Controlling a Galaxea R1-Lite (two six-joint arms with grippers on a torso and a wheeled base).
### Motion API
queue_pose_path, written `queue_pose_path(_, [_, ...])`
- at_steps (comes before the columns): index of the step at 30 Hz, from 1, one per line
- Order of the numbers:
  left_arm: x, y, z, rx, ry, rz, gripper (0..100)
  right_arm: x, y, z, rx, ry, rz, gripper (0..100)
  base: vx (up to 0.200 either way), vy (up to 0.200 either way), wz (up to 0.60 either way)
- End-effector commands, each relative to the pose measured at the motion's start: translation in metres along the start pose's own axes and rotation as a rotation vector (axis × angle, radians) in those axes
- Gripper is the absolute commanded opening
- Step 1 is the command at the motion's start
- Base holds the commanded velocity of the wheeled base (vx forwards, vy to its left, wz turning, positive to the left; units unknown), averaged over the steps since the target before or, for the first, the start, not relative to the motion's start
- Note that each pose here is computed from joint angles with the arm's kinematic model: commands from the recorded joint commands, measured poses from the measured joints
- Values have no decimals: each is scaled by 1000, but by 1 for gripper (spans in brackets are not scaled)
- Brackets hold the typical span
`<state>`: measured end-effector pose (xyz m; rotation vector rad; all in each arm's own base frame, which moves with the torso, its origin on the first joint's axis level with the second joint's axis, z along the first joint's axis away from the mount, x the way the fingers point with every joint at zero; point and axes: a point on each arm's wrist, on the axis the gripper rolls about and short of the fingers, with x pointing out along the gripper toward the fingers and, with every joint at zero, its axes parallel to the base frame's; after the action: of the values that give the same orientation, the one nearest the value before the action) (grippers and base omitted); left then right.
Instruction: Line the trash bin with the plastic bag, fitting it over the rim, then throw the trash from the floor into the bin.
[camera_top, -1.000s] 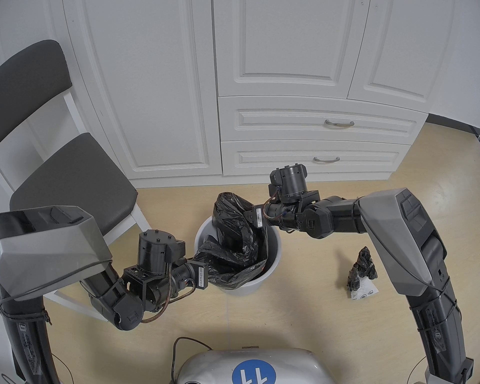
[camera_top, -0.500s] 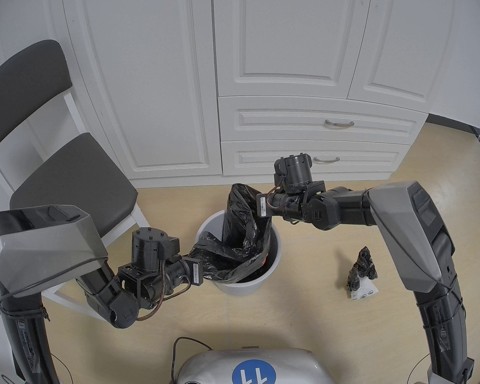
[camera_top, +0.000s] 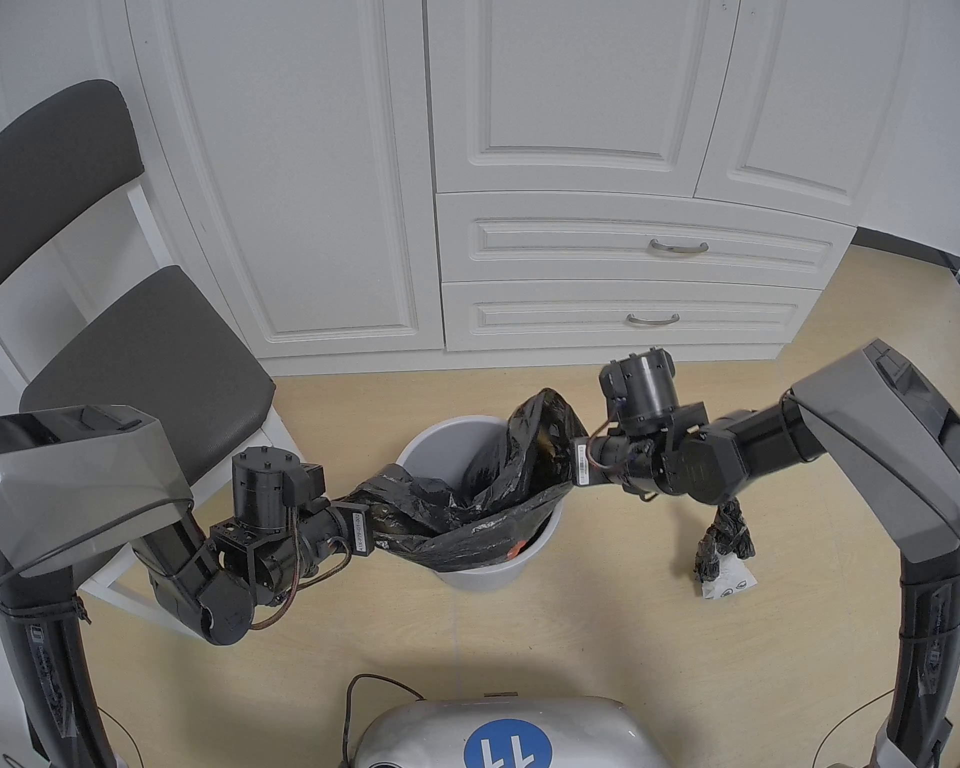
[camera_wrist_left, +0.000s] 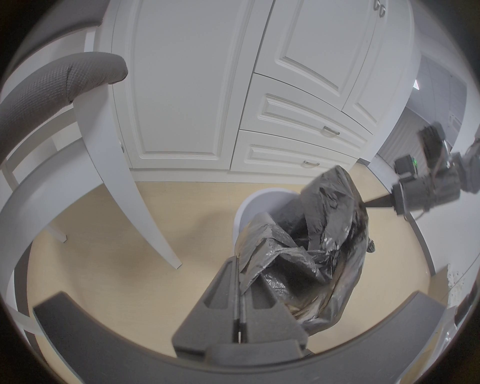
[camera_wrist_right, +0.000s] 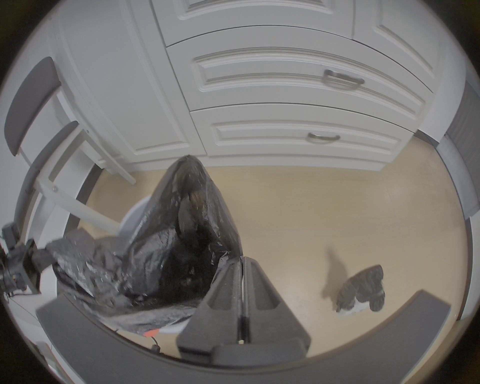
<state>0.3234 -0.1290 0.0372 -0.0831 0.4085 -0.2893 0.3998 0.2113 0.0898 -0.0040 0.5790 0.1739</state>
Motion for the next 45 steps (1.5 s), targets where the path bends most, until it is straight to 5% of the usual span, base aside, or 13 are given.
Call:
queue_pose_path(1, [16,7,-7,-21,-38,14,0,-51,-11,-51,-7,0,-26,0,0,0,0])
queue_pose_path(9, [10,11,0,-20,-56,20,0,-70,6,-98,-81,58,-50,0,0,0,0])
queue_pose_path(16, [8,13,-13,37,28,16,0,-56,22,-136,-115,74,-69,0,0,0,0])
queue_pose_path(20, [8,13,-13,39,29,16,0,-57,22,-135,-109,56,-66,0,0,0,0])
queue_pose_path(24, [7,12,-15,42,34,14,0,-86,21,-103,-131,-35,-31,0,0,0,0])
queue_pose_path(25, [7,12,-15,42,34,14,0,-91,21,-95,-140,-63,-23,100,0,0,0])
queue_pose_path(29, [7,12,-15,43,36,13,0,-95,20,-58,-113,-152,-21,100,0,0,0])
queue_pose_path(33, [6,12,-13,42,28,13,0,-84,15,-35,-93,-143,-50,100,0,0,0])
queue_pose_path(45, [6,13,-12,40,17,15,0,-1,-3,-45,-63,-81,-133,100,0,0,0])
